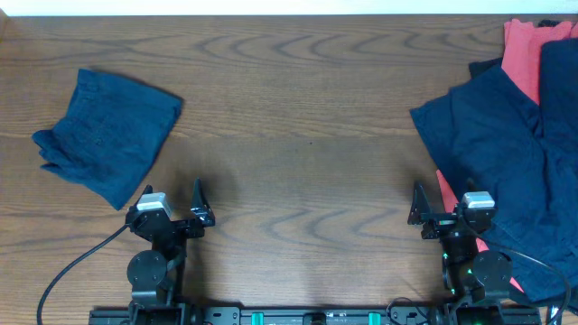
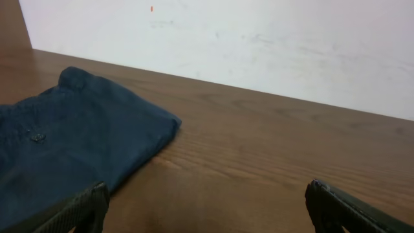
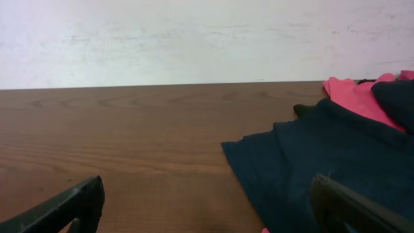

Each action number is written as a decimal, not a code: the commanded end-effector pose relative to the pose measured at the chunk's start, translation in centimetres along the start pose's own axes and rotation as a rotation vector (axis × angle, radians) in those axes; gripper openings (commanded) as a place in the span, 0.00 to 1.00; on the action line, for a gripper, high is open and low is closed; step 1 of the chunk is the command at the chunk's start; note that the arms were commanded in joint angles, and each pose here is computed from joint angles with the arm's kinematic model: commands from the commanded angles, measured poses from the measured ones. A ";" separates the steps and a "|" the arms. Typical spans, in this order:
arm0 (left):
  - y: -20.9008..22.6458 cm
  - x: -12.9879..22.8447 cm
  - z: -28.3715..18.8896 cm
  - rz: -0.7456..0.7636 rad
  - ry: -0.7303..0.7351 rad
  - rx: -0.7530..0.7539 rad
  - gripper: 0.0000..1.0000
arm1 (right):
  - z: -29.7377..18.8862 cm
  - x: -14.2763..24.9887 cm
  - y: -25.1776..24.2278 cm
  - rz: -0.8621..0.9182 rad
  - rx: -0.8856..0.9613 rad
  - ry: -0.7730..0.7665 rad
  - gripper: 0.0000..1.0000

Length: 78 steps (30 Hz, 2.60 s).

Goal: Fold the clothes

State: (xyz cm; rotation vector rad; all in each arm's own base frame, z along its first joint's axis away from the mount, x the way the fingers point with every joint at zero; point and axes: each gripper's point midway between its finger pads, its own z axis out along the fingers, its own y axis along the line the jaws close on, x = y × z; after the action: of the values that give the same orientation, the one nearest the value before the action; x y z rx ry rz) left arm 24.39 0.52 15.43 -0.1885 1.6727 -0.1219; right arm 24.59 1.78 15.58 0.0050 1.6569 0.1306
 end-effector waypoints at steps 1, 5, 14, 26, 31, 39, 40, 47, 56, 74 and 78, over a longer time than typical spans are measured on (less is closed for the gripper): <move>0.5 1.6 0.2 0.008 0.038 -0.020 0.98 | 0.0 0.0 0.0 -0.013 -0.001 -0.002 0.99; 0.5 1.6 0.2 0.008 0.037 -0.020 0.98 | 0.0 0.0 0.0 -0.013 -0.001 -0.002 0.99; 0.5 1.6 0.2 0.008 0.037 -0.020 0.98 | 0.0 0.0 0.0 -0.013 -0.001 -0.002 0.99; 0.5 1.6 0.2 0.008 0.038 -0.021 0.98 | 0.0 0.0 0.0 -0.013 -0.001 -0.002 0.99; 0.5 1.6 0.2 0.008 0.038 -0.021 0.98 | 0.0 0.0 0.0 -0.013 -0.001 -0.002 0.99; 0.5 1.6 0.2 0.008 0.038 -0.020 0.98 | 0.0 0.0 0.0 -0.013 -0.001 -0.002 0.99; 0.5 1.6 0.2 0.008 0.038 -0.020 0.98 | 0.0 0.0 0.0 -0.013 -0.001 -0.002 0.99; 0.6 1.7 0.2 0.008 0.041 -0.021 0.98 | 0.0 0.0 0.0 -0.013 -0.001 -0.002 0.99; 0.6 1.7 0.2 0.008 0.041 -0.021 0.98 | 0.0 0.0 0.0 -0.013 -0.002 -0.003 0.99; 0.2 2.8 0.4 -0.007 0.105 -0.004 0.98 | -0.2 -1.1 1.8 0.079 -0.106 -0.026 0.99; -1.4 2.1 0.1 -0.012 0.159 0.071 0.98 | -0.6 -0.8 1.3 0.085 -0.068 0.043 0.99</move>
State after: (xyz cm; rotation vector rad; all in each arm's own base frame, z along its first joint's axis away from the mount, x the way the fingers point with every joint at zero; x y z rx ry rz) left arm 24.51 -0.14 13.30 -0.1739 1.7839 -0.1504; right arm 24.26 3.03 15.33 0.0019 1.6892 0.2377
